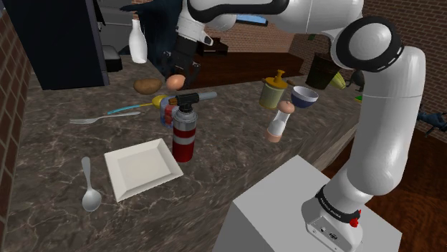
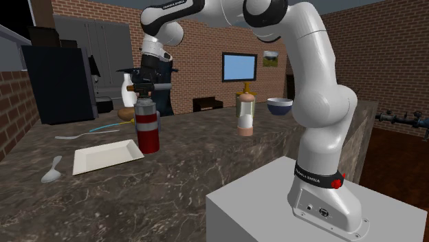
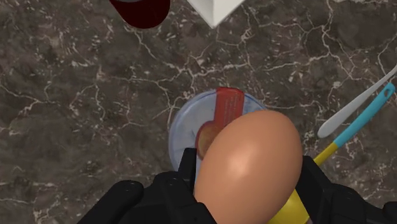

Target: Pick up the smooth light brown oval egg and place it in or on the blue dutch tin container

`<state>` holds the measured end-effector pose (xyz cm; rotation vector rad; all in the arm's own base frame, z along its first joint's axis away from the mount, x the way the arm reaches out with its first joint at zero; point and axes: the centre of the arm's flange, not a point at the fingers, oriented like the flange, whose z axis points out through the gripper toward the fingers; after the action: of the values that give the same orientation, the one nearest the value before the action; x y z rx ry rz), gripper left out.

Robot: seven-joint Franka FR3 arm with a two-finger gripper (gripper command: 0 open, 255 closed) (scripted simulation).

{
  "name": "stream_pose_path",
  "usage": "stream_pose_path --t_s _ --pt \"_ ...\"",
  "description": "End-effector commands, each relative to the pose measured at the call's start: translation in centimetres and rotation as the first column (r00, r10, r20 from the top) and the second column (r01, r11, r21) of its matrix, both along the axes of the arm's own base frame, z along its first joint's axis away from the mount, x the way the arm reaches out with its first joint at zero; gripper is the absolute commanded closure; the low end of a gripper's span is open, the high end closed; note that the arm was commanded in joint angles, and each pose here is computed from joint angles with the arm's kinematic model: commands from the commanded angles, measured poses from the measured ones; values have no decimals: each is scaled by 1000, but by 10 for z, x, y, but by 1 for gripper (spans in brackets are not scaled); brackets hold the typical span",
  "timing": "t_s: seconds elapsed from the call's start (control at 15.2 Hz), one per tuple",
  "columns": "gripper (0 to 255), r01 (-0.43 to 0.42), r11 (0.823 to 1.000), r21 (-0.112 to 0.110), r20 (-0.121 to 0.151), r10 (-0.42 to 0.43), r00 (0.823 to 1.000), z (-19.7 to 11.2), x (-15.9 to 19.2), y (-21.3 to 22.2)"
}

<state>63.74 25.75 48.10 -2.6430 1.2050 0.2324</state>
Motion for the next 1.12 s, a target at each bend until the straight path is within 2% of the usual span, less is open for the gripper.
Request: stream_pose_path --t_s 0.0,0.66,1.06 --pt "255 0 1000 0 1 0 1000 -10 5 1" --pt "255 0 1000 0 1 0 1000 -62 5 1" --pt "255 0 1000 0 1 0 1000 -62 5 1"
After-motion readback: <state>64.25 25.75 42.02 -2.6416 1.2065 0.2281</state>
